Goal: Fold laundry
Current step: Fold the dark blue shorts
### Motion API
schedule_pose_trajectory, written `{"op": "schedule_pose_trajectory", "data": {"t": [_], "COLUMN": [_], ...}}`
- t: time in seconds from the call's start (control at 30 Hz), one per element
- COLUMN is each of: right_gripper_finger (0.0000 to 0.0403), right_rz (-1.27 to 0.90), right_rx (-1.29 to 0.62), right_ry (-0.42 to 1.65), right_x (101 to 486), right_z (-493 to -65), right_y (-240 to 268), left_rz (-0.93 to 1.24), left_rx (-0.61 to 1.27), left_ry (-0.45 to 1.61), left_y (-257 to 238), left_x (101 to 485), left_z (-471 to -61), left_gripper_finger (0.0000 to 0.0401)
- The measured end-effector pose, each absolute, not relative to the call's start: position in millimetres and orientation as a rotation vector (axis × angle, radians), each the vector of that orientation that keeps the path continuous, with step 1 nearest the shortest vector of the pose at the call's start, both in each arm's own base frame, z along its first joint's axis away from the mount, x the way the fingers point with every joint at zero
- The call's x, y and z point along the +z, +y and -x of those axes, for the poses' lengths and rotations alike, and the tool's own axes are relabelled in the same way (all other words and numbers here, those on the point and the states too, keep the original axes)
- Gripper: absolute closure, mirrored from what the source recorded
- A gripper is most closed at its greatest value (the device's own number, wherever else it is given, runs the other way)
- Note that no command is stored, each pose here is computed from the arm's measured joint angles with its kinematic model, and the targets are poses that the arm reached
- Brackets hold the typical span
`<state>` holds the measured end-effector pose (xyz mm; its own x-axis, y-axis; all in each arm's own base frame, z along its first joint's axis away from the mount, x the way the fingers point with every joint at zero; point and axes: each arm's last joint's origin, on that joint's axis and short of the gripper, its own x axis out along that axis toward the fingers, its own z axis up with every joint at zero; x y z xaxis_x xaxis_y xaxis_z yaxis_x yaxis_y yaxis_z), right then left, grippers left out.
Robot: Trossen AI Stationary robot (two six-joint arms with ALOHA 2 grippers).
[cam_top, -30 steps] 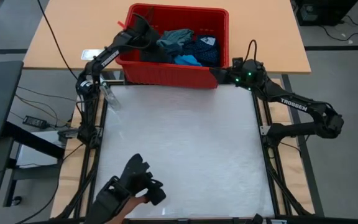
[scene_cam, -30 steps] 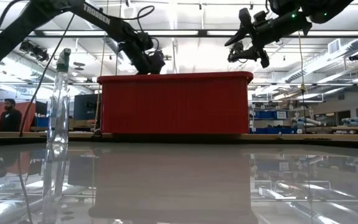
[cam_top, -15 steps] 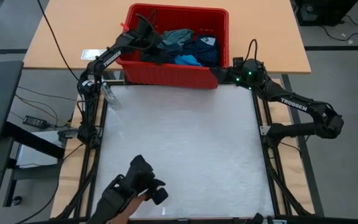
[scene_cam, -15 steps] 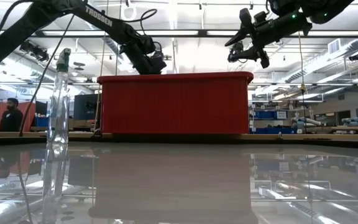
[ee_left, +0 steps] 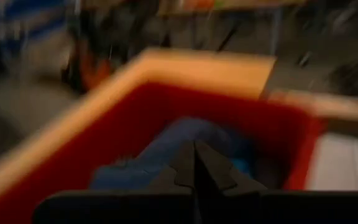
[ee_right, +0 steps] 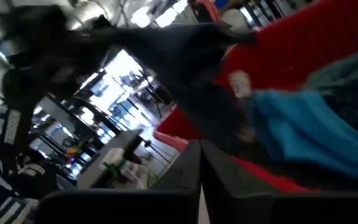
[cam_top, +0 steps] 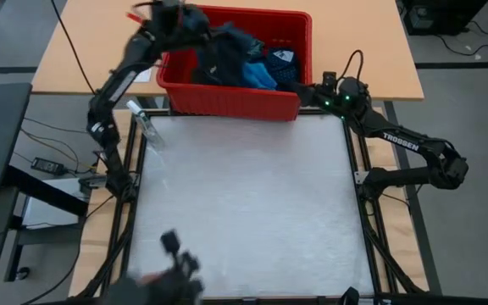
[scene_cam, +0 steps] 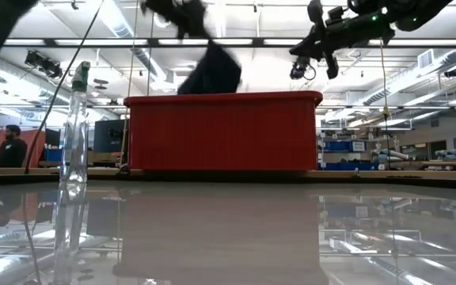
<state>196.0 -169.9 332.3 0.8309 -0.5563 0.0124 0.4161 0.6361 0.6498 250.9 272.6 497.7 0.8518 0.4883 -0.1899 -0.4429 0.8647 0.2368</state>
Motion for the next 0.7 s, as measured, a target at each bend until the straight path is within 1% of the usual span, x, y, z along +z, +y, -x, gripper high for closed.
{"op": "schedule_pose_trajectory", "data": {"t": [0.07, 0.17, 0.27, 0.33, 0.43, 0.5, 0.6, 0.7], "right_gripper_finger": [0.0392, 0.0377, 0.0375, 0.0382, 0.0393, 0.0397, 0.0395, 0.0392], "right_rz": [-0.662, -0.656, -0.641, -0.638, -0.637, -0.641, -0.682, -0.741], "right_rx": [-0.532, -0.496, -0.447, -0.408, -0.339, -0.28, -0.221, -0.238], "right_ry": [-0.234, -0.232, -0.211, -0.192, -0.165, -0.139, -0.082, 0.012], "right_x": [335, 336, 336, 336, 336, 335, 332, 325], "right_z": [-196, -197, -197, -198, -199, -199, -199, -196], "right_y": [-169, -168, -167, -166, -164, -162, -159, -154], "left_rz": [-0.244, -0.288, -0.265, -0.209, -0.028, 0.119, 0.263, 0.342], "left_rx": [0.44, 0.332, 0.207, 0.137, 0.087, 0.11, 0.212, 0.272], "left_ry": [0.157, 0.037, -0.025, -0.016, 0.093, 0.224, 0.478, 0.679], "left_y": [243, 200, 166, 149, 132, 123, 108, 88], "left_x": [528, 561, 575, 576, 565, 549, 509, 461], "left_z": [-244, -233, -228, -229, -233, -243, -270, -304], "left_gripper_finger": [0.0399, 0.04, 0.04, 0.04, 0.04, 0.0401, 0.0401, 0.0401]}}
